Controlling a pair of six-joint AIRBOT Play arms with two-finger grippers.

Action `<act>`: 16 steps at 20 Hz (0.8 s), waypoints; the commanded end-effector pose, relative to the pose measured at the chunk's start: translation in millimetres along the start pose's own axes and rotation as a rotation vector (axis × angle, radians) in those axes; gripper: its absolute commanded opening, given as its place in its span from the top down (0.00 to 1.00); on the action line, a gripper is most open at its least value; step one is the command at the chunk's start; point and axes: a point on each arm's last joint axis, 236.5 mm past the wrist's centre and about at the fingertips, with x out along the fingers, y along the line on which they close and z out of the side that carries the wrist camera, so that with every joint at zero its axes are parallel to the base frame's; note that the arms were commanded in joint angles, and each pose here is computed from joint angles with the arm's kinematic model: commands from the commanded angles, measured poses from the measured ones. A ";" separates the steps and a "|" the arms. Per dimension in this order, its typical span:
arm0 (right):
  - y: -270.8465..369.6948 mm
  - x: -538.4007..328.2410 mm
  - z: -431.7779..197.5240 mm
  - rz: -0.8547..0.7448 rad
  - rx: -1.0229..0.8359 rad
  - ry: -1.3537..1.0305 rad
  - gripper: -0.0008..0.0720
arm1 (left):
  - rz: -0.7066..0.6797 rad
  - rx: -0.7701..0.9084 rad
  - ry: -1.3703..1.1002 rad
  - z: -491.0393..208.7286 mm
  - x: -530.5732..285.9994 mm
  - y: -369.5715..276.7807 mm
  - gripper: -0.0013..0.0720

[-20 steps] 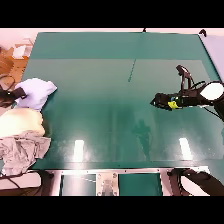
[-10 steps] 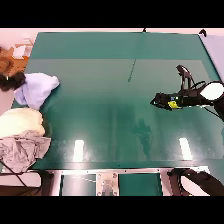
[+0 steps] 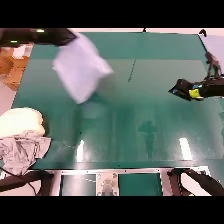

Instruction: Fold the shirts.

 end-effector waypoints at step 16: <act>-78.8 31.2 9.5 -0.061 0.165 0.115 0.39 | 0.002 -0.228 0.612 -144.2 72.6 33.4 0.02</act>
